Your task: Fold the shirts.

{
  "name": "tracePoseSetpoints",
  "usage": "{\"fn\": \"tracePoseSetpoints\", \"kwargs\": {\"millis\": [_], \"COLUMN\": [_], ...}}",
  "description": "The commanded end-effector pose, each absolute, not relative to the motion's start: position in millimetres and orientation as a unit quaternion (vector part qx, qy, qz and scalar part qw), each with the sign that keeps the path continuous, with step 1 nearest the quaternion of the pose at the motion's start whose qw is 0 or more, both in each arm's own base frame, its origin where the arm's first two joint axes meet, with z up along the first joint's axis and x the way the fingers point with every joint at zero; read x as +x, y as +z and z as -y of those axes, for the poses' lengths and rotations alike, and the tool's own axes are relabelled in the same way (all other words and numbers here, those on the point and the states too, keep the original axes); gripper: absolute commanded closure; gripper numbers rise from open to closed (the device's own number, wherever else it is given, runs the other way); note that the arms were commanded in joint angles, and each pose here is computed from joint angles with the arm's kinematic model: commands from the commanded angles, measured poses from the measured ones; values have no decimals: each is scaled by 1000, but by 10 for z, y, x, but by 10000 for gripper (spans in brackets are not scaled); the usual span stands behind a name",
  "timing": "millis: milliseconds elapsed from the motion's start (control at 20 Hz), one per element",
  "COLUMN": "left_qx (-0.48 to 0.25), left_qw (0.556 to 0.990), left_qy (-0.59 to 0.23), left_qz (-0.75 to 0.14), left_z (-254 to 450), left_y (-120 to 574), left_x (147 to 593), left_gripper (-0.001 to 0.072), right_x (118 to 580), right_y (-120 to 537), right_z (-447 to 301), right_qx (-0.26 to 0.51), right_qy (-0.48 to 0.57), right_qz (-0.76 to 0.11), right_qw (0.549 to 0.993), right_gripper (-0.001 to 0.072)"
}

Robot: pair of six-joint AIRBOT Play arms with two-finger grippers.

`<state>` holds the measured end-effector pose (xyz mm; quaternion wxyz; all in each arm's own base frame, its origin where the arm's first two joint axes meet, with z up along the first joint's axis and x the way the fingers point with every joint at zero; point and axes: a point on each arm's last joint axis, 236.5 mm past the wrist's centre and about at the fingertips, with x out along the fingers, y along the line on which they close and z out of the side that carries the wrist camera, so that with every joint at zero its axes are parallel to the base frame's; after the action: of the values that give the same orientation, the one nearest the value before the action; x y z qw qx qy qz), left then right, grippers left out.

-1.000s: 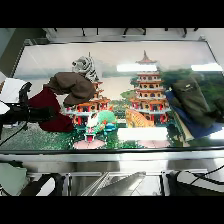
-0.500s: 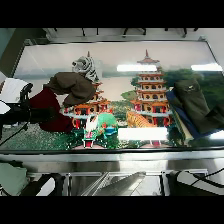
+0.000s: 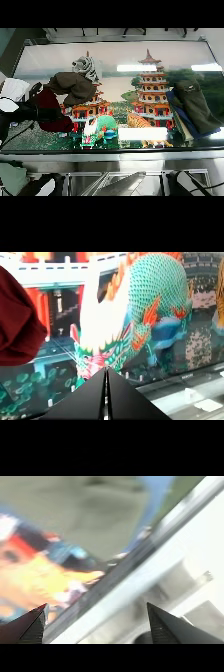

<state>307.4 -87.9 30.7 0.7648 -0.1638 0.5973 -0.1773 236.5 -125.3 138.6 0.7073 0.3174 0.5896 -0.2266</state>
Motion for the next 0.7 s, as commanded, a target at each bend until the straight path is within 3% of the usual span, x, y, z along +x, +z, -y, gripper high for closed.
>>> {"fn": "tracePoseSetpoints", "kwargs": {"millis": [0, 100, 200, 250, 400, 650], "left_qx": [-135, -112, -103, -98, -90, -89], "left_qw": [751, 753, 760, 764, 777, 796], "left_qy": [-214, -229, -242, -248, -256, -254], "left_qz": [-610, -606, -595, -588, -569, -542], "left_z": [1175, 1281, 1369, 1402, 1432, 1382], "left_y": [262, 311, 418, 471, 615, 808], "left_x": [2982, 2916, 2864, 2841, 2803, 2775], "left_gripper": [690, 690, 690, 690, 690, 690], "right_x": [2712, 2999, 3213, 3233, 3130, 3225], "right_y": [1823, 1960, 1871, 1731, 1200, 811], "right_z": [410, -333, -1145, -1521, -2451, -2733], "right_qx": [311, 285, 228, 199, 134, 114], "right_qy": [-104, 6, 103, 141, 218, 231], "right_qz": [-532, -514, -509, -520, -571, -591], "right_qw": [781, 809, 823, 818, 780, 765], "right_gripper": [27, 265, 421, 692, 680, 680]}}
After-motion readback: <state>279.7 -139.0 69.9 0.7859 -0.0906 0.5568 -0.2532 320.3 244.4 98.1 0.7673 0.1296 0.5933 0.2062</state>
